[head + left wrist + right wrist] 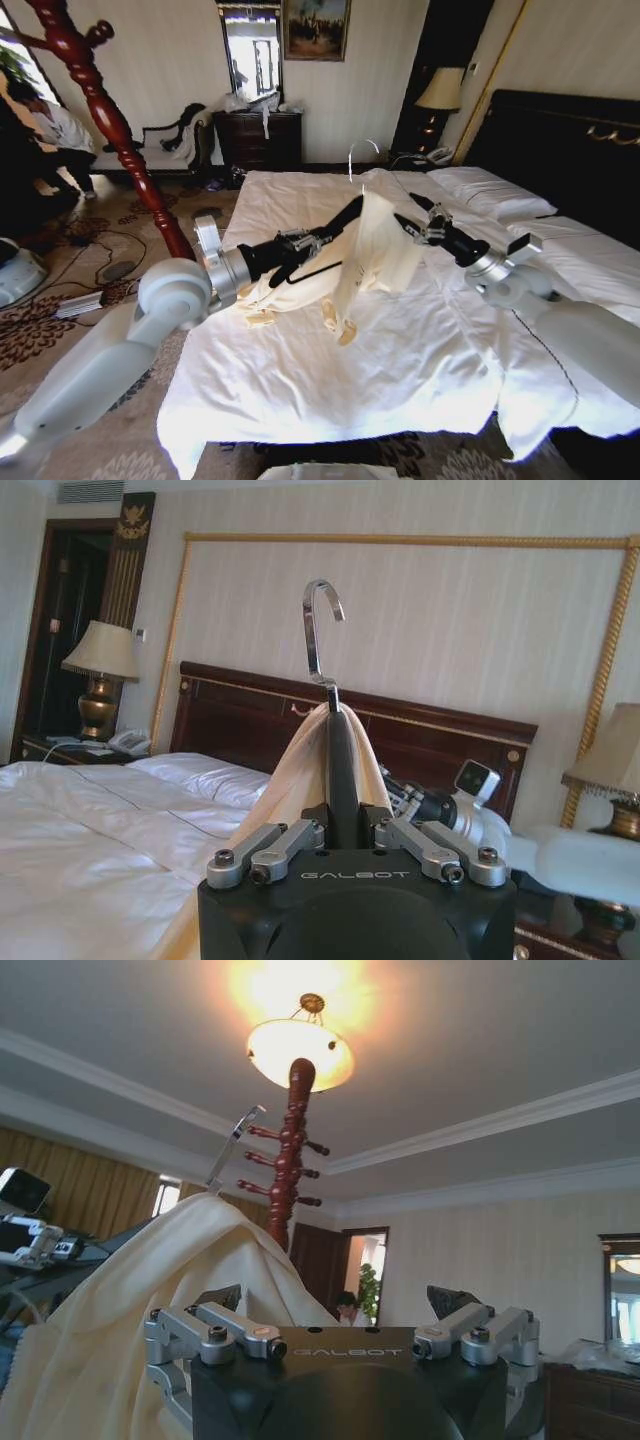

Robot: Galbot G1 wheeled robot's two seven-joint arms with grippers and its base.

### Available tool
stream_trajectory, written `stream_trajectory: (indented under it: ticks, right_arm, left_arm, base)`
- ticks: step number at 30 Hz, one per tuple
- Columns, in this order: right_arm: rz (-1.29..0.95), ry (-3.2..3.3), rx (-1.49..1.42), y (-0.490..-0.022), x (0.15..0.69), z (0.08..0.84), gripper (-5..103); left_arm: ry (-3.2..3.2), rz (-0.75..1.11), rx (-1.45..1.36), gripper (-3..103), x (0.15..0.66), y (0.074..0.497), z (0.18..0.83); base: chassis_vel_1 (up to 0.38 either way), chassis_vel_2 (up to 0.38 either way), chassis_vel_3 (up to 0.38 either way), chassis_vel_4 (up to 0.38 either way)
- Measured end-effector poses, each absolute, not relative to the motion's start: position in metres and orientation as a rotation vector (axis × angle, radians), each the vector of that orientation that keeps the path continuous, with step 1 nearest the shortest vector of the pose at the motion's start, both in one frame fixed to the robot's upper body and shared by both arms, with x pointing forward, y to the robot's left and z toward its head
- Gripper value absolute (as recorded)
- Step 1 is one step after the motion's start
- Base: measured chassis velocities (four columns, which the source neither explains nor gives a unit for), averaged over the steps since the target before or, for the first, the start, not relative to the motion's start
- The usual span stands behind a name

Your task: Pick up the clothes from the bed and hang them on the clothes hanger.

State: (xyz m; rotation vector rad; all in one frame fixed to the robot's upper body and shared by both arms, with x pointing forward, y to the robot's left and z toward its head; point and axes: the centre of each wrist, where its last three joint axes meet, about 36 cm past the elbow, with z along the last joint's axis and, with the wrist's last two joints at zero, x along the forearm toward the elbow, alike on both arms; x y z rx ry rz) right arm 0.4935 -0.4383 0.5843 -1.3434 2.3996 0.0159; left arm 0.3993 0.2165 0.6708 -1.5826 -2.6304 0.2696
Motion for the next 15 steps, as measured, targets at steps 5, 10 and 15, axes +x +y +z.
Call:
stream_trajectory:
  ticks: [5, 10, 15]
  right_arm:
    - [-0.042, 2.358, -1.464, -0.446, 0.491, 0.587, 100]
    - [-0.081, 2.323, -1.624, -0.453, 0.487, 0.589, 100]
    - [-0.101, 2.289, -1.763, -0.459, 0.484, 0.589, 100]
  left_arm:
    - [-2.633, 0.237, -1.591, 16, 0.391, 0.220, 0.674]
    - [-2.633, 0.232, -1.599, 16, 0.386, 0.220, 0.674]
    - [-2.618, 0.232, -1.611, 15, 0.381, 0.217, 0.670]
  base:
    - [0.000, 0.000, 0.000, 0.000]
    - [0.000, 0.000, 0.000, 0.000]
    - [0.000, 0.000, 0.000, 0.000]
